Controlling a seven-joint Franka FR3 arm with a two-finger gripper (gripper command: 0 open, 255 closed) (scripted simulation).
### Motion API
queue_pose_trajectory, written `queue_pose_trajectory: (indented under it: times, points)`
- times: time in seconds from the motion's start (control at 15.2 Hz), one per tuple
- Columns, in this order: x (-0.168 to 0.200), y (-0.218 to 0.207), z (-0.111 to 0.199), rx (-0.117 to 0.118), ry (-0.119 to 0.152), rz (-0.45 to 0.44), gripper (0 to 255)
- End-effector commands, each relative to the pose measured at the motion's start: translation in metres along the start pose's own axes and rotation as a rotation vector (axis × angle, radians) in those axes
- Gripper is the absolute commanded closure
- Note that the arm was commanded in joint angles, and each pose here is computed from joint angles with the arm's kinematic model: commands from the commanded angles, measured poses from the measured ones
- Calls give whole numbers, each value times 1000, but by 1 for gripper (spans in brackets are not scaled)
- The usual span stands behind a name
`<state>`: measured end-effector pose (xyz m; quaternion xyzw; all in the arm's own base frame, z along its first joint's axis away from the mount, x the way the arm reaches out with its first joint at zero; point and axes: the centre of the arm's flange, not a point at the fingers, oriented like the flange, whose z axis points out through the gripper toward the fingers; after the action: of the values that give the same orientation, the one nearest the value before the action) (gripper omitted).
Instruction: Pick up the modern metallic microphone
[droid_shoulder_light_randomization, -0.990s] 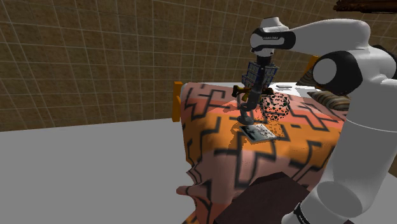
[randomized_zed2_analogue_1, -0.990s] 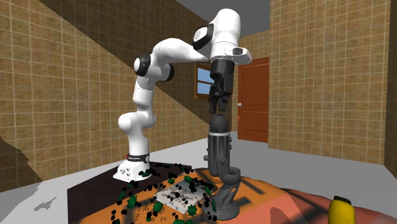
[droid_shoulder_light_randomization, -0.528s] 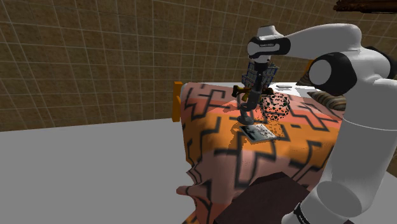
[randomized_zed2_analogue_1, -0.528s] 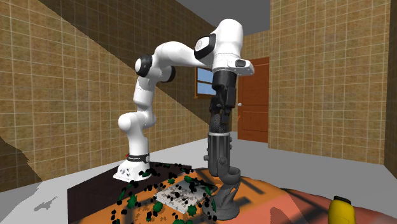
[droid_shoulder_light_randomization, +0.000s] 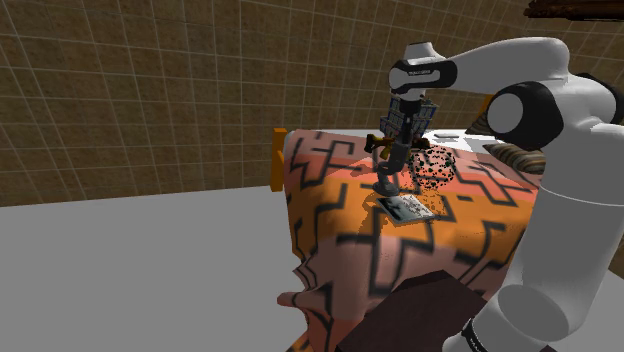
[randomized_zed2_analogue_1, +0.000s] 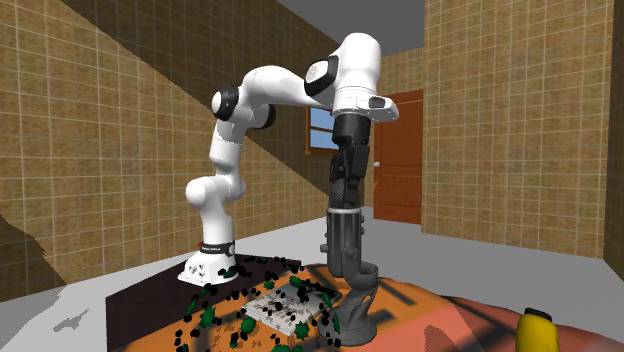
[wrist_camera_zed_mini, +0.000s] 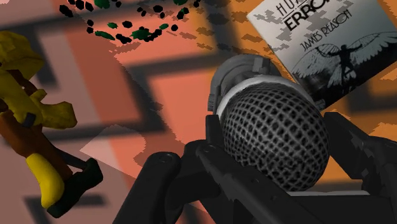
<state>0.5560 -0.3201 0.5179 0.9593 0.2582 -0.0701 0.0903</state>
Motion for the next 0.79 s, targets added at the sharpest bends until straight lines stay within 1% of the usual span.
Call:
queue_pose_trajectory:
  times: [0.0, 0.2, 0.73]
  points:
    - [0, 0, 1, 1, -1, 0, 255]
    - [1, 0, 1, 1, -1, 0, 255]
    - [-7, 6, -40, 1, -1, 0, 255]
